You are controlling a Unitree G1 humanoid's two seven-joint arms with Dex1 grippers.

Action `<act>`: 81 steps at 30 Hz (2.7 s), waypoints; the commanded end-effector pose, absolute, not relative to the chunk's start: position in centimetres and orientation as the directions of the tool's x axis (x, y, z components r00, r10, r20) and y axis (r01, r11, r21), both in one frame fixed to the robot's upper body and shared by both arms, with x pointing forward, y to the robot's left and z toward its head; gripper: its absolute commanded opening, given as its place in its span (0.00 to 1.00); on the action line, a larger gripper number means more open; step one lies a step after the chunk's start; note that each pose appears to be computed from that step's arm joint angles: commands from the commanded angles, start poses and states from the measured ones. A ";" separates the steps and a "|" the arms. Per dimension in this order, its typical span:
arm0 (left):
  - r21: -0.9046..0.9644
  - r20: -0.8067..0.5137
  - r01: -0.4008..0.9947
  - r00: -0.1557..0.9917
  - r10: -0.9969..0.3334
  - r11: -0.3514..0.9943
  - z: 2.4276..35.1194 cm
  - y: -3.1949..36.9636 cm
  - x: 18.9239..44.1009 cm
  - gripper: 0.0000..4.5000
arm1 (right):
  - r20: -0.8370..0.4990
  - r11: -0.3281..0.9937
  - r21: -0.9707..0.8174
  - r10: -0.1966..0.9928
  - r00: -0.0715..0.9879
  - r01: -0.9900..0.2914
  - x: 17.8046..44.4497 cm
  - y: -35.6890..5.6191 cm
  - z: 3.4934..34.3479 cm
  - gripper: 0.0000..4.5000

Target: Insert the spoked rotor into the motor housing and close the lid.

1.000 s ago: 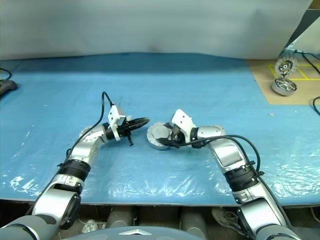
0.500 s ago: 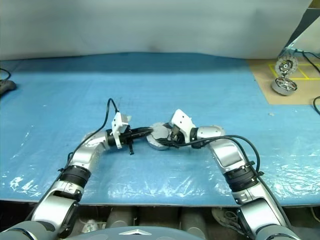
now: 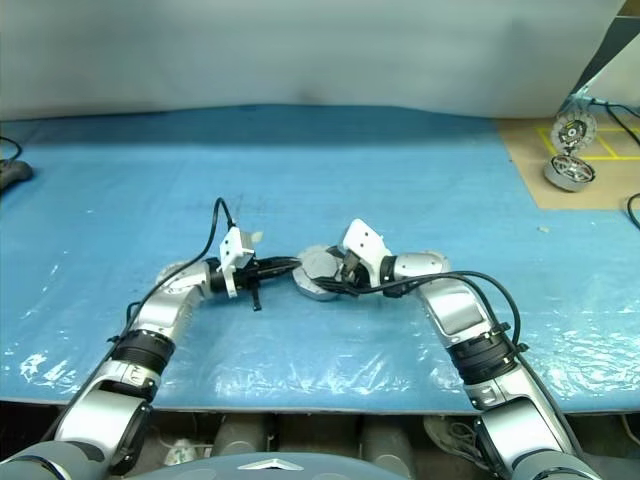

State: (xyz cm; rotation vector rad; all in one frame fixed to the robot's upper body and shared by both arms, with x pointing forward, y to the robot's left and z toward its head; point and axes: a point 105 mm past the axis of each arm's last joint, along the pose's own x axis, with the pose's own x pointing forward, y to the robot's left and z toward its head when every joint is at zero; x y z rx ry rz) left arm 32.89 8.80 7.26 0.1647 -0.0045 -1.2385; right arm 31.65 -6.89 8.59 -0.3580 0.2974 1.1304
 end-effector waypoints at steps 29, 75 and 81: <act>0.204 -0.090 0.938 0.302 -0.949 0.279 7.5 7.9 32.8 0.00 | -0.232 0.655 0.420 0.747 0.623 -0.628 31.2 -16.2 11.6 0.99; 0.055 0.160 0.941 0.321 -0.934 0.333 13.2 8.0 33.2 0.00 | -0.131 0.412 0.792 0.836 0.533 -0.451 30.4 -8.8 7.7 0.25; -0.049 0.207 0.921 0.387 -0.899 0.385 15.2 10.0 33.7 0.00 | -0.044 0.313 0.891 0.783 0.621 -0.330 31.4 -10.2 8.3 0.25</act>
